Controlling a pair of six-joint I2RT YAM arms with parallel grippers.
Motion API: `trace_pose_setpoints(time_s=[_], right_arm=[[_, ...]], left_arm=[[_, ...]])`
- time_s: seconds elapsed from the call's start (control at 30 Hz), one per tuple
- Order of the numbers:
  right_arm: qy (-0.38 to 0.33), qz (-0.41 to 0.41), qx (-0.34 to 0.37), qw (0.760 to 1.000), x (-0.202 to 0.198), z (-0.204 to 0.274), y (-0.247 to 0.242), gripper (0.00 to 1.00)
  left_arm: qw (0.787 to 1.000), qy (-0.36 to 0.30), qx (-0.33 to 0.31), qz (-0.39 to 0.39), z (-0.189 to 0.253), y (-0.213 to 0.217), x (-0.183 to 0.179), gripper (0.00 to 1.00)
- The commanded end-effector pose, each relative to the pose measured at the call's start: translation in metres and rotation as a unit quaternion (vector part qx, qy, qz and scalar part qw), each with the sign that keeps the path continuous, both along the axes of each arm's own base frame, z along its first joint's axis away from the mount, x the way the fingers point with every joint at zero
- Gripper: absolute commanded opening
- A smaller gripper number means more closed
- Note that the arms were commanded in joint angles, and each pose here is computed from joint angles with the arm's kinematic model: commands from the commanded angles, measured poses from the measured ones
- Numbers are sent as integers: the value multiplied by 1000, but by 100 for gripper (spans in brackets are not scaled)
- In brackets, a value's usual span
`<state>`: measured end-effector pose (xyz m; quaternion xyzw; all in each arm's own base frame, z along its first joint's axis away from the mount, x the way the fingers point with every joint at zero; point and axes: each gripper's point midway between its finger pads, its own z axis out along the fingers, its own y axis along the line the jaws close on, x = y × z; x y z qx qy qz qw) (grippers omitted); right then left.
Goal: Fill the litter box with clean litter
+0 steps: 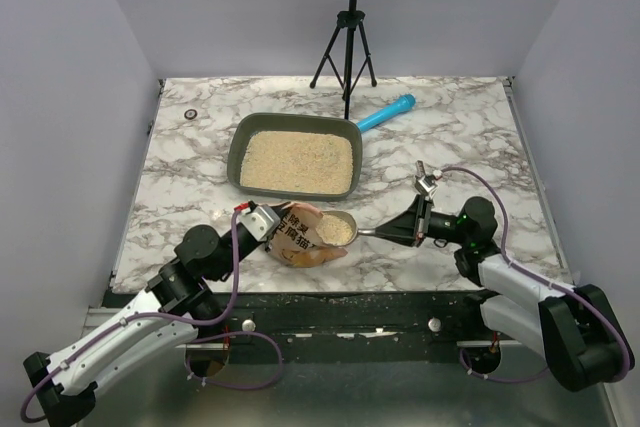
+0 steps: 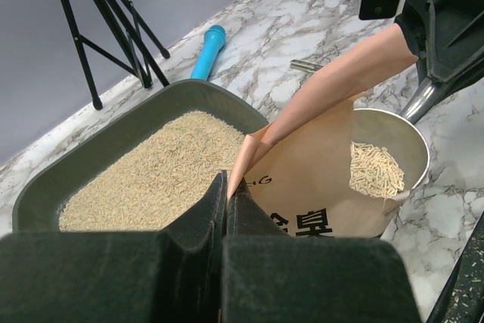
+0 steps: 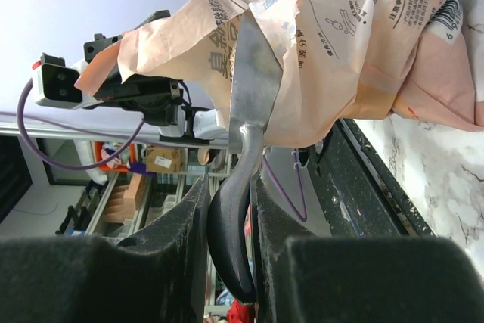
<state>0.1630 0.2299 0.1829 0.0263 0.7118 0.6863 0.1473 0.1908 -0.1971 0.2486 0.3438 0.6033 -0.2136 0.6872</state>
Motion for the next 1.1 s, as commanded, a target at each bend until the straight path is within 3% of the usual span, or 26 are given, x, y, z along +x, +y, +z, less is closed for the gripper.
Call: trace_pose_setpoints(time_s=[0.0,0.4,0.73,0.9,1.07], right_arm=[[-7,-7,3,1000,-8,-5,-8,0],[-5,-25,-10,1000,9,-12,-1,0],[-22,1,33,999,19,7,56,0],[-19,12,54,998,20,7,70,0],[-17,22,21,999,21,-10,73,0]], left_arm=[[997,-17,18,71,10,30,10,0],[980,-97,60,165,89,96,1,0],[959,-136,114,220,125,126,2,0],[974,-96,122,166,101,102,0,0],[994,-23,97,39,51,41,-8,0]])
